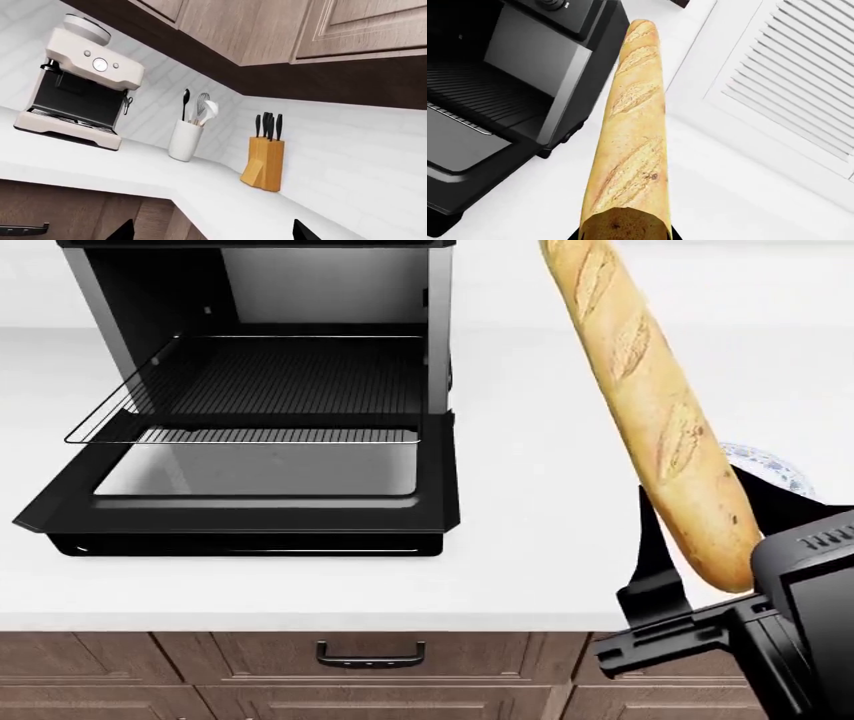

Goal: Place the baguette on the rack of the toaster oven.

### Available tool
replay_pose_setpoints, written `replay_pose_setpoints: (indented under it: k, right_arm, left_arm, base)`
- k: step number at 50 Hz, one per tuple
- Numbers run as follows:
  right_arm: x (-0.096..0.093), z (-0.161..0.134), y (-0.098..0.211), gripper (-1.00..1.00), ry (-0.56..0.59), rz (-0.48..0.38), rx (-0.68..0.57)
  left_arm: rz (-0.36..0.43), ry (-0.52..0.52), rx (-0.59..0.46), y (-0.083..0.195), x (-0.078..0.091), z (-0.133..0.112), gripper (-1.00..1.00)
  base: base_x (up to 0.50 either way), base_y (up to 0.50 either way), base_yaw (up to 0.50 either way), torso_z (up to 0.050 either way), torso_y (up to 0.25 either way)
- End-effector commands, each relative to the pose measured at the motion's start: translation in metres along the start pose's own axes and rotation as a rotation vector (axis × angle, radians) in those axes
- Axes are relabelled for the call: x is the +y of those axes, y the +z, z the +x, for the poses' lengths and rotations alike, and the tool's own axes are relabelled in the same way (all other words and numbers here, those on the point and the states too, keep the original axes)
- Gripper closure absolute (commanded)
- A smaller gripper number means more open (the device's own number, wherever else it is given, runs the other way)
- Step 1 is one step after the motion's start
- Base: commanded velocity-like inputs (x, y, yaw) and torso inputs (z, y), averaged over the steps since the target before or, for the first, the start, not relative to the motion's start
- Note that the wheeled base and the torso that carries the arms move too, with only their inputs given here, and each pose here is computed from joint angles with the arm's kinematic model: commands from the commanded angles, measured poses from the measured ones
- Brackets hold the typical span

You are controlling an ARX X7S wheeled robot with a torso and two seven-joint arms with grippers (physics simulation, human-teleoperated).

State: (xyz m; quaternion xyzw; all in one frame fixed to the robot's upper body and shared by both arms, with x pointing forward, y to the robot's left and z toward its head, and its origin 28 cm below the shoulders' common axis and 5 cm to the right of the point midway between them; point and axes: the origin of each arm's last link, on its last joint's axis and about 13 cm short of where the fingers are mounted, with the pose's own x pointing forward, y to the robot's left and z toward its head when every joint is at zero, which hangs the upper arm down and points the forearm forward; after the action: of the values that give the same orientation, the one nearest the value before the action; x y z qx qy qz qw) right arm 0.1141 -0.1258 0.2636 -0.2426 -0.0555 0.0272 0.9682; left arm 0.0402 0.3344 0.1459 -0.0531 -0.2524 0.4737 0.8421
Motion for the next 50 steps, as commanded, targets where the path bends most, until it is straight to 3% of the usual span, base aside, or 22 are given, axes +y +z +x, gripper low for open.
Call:
replay_pose_setpoints:
  k: [1, 50]
  right_arm:
    - [0.007, 0.003, -0.004, 1.00, 0.043, -0.014, -0.015]
    - [0.049, 0.006, -0.013, 1.00, 0.268, -0.014, 0.003]
  left_arm:
    - [-0.002, 0.000, 0.000, 0.000, 0.000, 0.000, -1.00]
    - [-0.002, 0.003, -0.003, 0.001, 0.001, 0.000, -1.00]
  base:
    - [0.00, 0.00, 0.00, 0.000, 0.000]
    - [0.00, 0.00, 0.00, 0.000, 0.000]
